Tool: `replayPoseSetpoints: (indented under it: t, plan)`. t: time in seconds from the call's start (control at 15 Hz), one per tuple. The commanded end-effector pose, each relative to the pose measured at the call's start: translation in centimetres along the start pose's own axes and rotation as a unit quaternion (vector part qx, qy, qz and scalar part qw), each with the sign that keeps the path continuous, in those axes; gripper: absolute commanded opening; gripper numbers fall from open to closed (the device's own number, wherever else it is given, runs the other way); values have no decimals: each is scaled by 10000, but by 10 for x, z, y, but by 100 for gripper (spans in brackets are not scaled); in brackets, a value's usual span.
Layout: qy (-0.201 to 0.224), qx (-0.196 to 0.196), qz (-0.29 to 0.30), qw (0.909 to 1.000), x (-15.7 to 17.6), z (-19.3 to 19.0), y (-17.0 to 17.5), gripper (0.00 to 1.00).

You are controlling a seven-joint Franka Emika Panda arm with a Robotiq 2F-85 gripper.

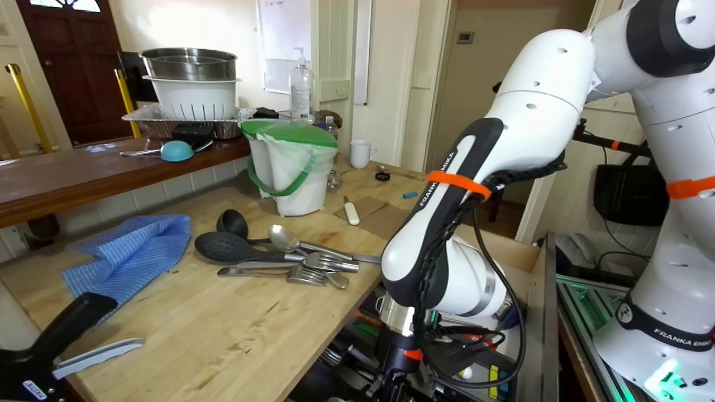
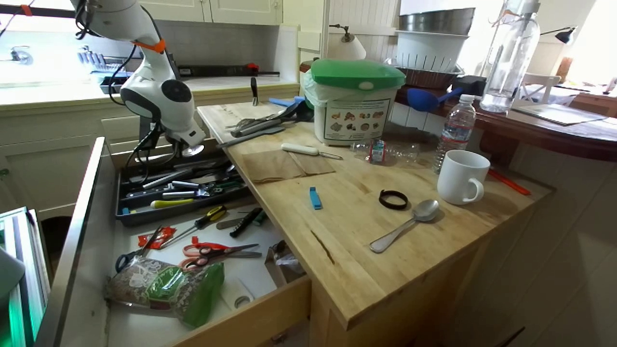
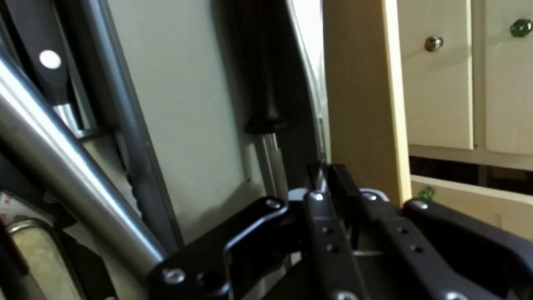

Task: Put the spoon in the the drawer

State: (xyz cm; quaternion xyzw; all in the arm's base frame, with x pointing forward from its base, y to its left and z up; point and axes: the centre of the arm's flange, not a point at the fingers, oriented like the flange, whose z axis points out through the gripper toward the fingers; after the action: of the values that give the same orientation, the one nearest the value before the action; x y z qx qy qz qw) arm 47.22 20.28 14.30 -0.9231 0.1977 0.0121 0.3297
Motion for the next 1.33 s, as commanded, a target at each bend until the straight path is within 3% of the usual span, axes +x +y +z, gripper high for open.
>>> replayPoseSetpoints:
  t: [0.0, 0.13, 0.47, 0.67, 1.0, 1.27]
  plan:
    - [405, 142, 586, 9974, -17, -21, 23, 2]
    - [412, 63, 608, 9973, -10, -36, 31, 2]
    - [-117, -370, 56, 9992, 17, -43, 46, 2]
    - [3, -525, -204, 9984, 31, -38, 44, 2]
    - [183, -381, -519, 9978, 46, -33, 19, 2]
    - [87, -270, -608, 9977, 51, -21, 6, 2]
